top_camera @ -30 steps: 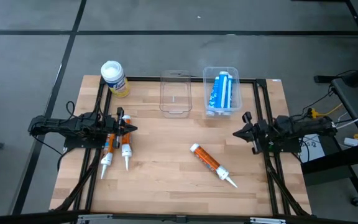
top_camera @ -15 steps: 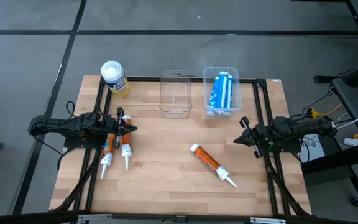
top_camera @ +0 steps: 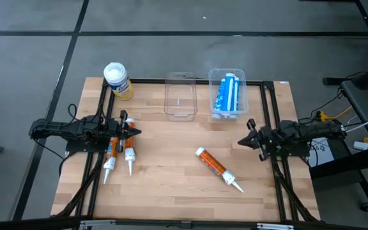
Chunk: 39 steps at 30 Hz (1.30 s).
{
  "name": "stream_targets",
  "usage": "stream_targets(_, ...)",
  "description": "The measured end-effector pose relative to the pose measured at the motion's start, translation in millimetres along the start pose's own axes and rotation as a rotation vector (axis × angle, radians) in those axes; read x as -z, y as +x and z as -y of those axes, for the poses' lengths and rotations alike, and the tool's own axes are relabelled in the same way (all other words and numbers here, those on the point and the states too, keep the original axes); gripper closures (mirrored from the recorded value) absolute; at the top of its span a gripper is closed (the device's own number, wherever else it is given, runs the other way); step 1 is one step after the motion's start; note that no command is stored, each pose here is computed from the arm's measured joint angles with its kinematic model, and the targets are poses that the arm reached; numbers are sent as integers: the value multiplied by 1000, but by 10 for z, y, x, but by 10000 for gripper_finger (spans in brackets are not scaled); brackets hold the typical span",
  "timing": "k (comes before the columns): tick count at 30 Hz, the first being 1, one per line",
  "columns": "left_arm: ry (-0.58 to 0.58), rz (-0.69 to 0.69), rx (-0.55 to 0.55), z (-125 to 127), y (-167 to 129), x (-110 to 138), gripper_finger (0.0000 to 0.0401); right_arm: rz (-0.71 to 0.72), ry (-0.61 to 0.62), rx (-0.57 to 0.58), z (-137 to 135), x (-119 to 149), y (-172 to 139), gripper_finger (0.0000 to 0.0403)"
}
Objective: Pick & place silicon tubes, Sealant and Lysol wipes
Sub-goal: Put the middle orange sealant into the left transparent bin
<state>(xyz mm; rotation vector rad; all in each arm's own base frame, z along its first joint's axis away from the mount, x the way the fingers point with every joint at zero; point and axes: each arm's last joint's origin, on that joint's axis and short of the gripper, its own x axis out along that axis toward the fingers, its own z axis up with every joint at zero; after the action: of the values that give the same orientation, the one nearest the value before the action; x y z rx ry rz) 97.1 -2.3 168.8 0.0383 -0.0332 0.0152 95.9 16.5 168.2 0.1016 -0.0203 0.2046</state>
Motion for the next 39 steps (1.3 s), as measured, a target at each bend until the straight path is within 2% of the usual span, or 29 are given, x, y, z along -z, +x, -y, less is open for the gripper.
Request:
stream_targets(6, 0, 0, 0, 0, 0, 0, 391, -4, 8, 40, 20, 5, 0, 365)
stream_targets(24, 0, 0, 0, 0, 0, 0, 393, 8, 21, 142, 119, -5, -10, 368)
stream_targets(39, 0, 0, 0, 0, 0, 0, 393, 9, 21, 145, 122, -5, -10, 368)
